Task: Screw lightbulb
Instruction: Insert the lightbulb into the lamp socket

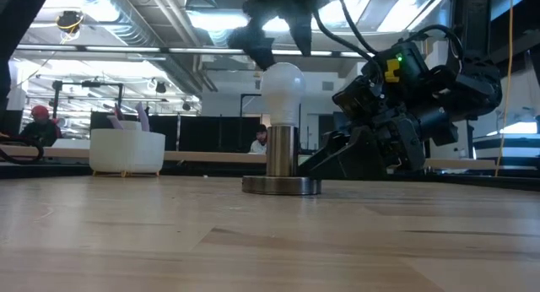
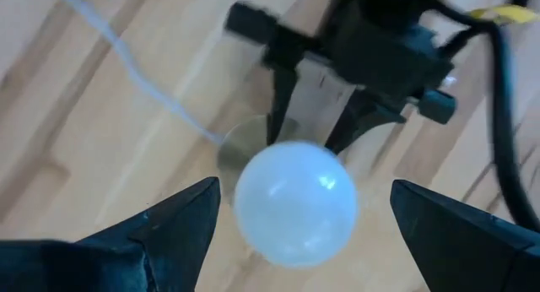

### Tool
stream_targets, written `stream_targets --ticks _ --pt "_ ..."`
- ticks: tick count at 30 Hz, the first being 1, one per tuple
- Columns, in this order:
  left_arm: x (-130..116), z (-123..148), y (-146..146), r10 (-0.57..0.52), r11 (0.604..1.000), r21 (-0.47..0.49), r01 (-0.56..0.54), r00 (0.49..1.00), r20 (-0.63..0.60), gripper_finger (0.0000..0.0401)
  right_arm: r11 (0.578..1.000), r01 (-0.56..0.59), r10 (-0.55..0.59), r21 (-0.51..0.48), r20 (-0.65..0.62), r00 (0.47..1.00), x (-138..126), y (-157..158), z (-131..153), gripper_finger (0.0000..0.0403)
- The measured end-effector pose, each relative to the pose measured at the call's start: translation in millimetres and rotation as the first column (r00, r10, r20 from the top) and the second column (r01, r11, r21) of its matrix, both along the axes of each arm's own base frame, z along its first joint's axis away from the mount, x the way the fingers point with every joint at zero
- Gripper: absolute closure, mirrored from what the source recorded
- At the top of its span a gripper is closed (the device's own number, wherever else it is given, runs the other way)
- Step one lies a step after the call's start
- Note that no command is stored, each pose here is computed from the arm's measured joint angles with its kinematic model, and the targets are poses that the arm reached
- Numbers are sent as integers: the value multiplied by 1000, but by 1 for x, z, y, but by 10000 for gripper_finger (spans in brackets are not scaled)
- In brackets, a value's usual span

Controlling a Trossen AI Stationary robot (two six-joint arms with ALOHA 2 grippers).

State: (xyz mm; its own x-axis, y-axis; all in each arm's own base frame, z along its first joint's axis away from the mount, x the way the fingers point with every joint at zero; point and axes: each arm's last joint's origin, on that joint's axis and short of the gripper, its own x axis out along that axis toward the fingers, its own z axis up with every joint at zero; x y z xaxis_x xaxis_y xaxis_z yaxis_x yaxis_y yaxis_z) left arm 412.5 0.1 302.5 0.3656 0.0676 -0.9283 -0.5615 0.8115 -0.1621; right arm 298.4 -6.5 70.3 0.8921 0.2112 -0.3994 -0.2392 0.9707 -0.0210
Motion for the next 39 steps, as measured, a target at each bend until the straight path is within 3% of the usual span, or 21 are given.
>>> stream_targets --ticks 10,25,33,39 --pt "1 -11 0 89 995 -37 -91 994 -60 64 1000 1 -1 0 -4 1000 0 0 0 155" --pt "5 -27 -1 94 995 -37 -98 992 -87 70 1000 12 -12 -5 -5 1000 0 0 0 155" --pt "6 -28 -2 25 999 -17 -27 996 -86 124 1000 14 -14 -5 -4 1000 0 0 0 155" --pt "8 -29 -2 -119 992 23 122 989 -88 150 1000 14 -14 -6 -4 1000 0 0 0 155"
